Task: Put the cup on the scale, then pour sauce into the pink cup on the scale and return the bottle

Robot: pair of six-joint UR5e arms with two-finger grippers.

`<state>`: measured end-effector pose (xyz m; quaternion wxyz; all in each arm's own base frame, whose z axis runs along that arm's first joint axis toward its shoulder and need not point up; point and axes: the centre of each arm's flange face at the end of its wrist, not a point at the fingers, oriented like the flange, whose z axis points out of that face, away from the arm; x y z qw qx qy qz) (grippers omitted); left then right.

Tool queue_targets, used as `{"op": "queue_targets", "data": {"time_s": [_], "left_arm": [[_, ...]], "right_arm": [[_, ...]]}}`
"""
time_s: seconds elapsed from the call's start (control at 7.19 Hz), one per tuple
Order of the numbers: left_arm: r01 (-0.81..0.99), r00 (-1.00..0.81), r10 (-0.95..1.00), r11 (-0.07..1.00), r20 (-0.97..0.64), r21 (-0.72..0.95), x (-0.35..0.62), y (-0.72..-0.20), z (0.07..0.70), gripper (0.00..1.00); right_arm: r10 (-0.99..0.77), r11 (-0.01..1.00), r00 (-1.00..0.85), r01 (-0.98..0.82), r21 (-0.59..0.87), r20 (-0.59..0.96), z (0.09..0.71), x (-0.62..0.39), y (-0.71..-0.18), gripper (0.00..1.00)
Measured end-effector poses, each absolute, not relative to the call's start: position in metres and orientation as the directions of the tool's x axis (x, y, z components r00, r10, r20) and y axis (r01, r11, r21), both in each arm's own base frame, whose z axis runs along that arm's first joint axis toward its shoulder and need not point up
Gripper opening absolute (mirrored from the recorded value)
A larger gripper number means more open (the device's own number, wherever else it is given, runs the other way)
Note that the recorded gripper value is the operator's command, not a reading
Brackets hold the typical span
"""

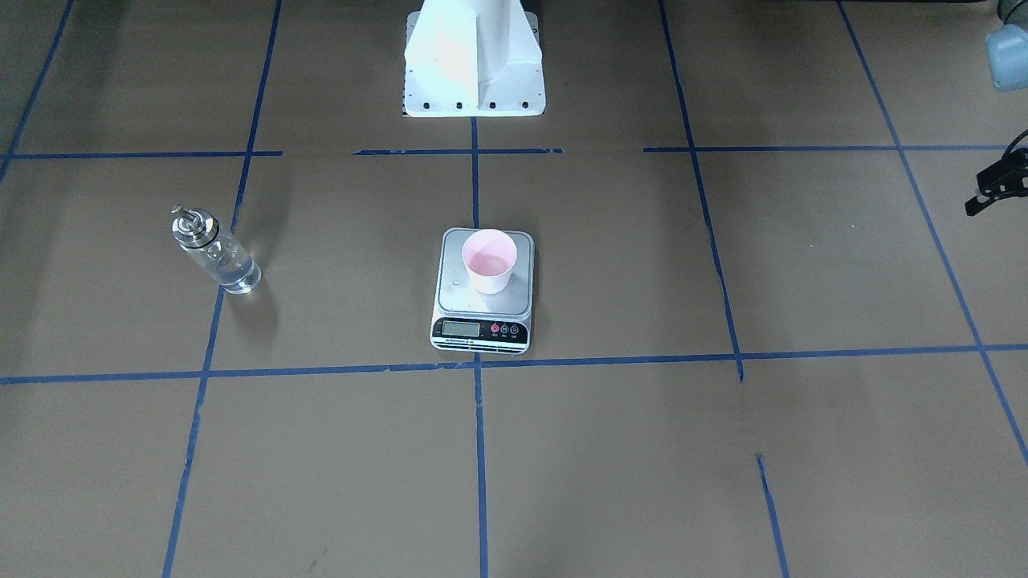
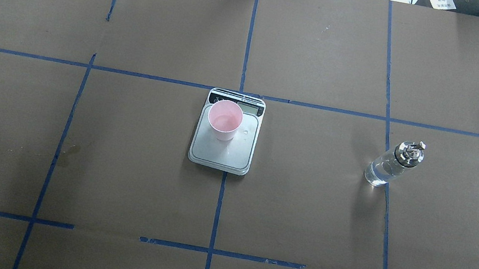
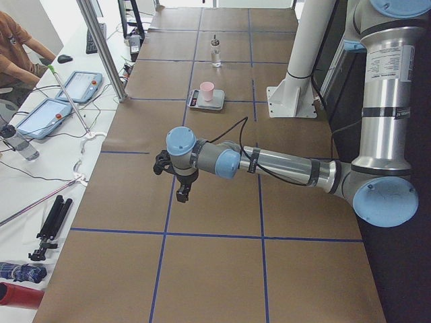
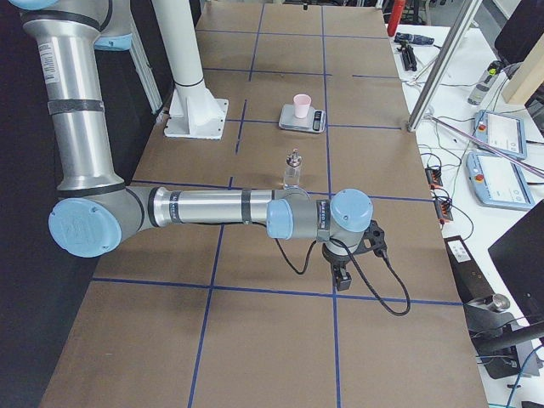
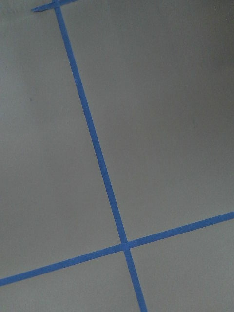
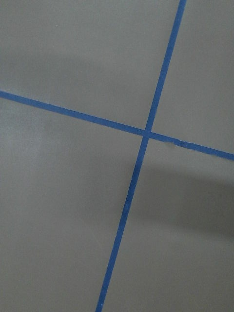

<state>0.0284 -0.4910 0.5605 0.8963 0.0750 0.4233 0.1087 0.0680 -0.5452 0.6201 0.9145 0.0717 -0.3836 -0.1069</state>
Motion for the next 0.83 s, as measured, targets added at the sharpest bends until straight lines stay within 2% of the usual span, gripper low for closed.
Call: {"op": "queue_targets", "data": {"time_s": [0.42,0.83], "left_arm": [[-0.128,0.618,0.261,0.964,-0.742,0.233,0.028,-0.491,0.561,1.00],[-0.095,0.636,0.189,0.981,-0.748,0.166,0.010,-0.493,0.586,1.00]], "right_arm": [[-0.243,0.969,0.690,0.137,0.207,0.682,0.619,0.067,-0.540,1.00],[-0.246,0.968,0.702,0.144,0.206,0.668,0.626,0.065,-0.535,1.00]]}}
